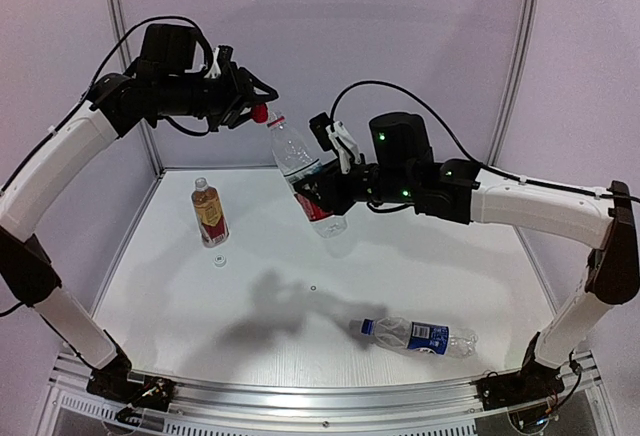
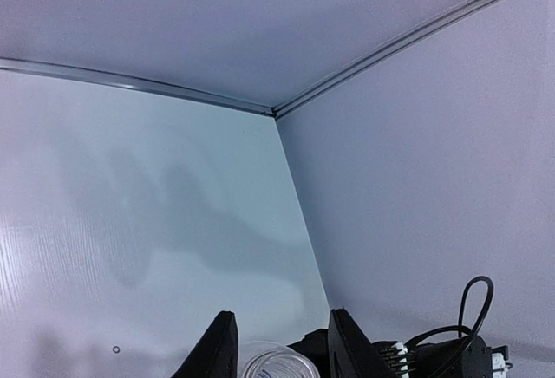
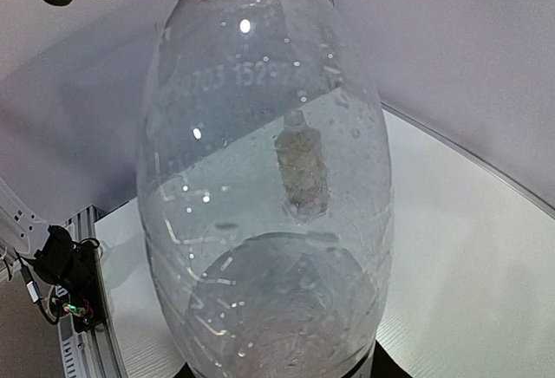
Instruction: Unscrew the bottle caps
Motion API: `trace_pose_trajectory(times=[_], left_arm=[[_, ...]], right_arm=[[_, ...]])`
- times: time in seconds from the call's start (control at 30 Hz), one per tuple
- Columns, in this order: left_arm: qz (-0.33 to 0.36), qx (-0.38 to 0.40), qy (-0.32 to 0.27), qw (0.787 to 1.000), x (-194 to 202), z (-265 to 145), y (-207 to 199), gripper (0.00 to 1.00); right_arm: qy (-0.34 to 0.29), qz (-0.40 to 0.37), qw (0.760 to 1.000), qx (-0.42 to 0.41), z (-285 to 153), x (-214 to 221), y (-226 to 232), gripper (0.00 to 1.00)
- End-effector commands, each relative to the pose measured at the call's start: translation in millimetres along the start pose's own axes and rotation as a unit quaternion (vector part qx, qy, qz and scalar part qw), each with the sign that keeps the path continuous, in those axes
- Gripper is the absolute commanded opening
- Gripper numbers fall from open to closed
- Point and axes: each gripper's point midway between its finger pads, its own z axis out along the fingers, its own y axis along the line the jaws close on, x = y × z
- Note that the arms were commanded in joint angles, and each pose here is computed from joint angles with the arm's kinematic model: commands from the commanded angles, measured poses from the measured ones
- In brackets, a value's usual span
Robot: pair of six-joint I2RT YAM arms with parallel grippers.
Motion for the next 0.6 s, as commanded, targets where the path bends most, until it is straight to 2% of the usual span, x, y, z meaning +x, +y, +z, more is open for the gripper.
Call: trace_pose_trajectory(times=[0.0, 0.37, 0.47, 0.57], left_arm=[[-0.016, -0.006, -0.003, 1.0, -3, -14, 1, 0.35], [0.007, -0.035, 0.021, 0.999, 22, 1, 35, 0.35], [0.039, -0.021, 0.032, 0.999, 35, 3, 42, 0.41], [0.073, -0.019, 0.033, 0.997, 39, -6, 45, 0.51]], right_arm=[[-0.001, 0.006, 1.0, 0.012, -8, 0, -4, 0.38], [0.01, 0.01, 1.0, 0.021, -7, 13, -9, 0.38], [0.013, 0.015, 1.0, 0.025, -8, 20, -12, 0.38], [0.019, 0.018, 0.999, 0.026, -9, 27, -13, 0.38]])
